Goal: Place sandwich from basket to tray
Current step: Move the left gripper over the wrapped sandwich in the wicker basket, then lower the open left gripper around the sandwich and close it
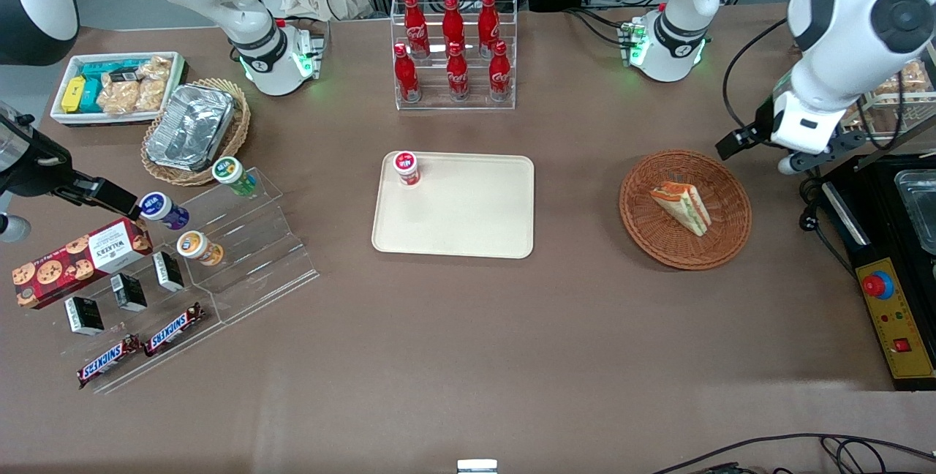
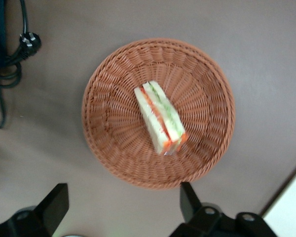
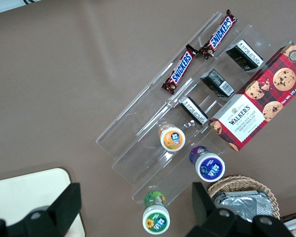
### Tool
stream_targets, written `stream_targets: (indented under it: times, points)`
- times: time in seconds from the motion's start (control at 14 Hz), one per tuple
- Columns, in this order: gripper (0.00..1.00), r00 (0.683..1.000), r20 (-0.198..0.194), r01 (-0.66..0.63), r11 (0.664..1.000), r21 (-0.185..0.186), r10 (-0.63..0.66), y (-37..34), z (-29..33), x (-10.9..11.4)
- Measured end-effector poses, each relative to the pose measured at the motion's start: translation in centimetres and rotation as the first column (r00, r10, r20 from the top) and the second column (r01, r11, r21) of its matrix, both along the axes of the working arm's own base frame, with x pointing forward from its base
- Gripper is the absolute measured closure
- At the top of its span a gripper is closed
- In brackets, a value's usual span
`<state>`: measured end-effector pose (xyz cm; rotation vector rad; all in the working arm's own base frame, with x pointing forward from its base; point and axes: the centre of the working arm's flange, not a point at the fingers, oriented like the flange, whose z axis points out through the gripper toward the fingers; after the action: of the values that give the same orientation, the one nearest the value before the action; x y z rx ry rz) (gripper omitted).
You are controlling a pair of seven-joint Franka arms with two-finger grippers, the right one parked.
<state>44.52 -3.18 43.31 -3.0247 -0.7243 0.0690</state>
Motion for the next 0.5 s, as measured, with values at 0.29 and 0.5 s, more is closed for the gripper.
stream_targets:
  times: [0.29, 0.5]
  points:
    - [0.00, 0.977, 0.079, -0.202, 0.979, 0.006, 0.200, -3.3, -5.3, -0.1]
    - [0.00, 0.952, 0.112, -0.284, 0.959, -0.010, 0.284, -4.7, -8.2, 1.1]
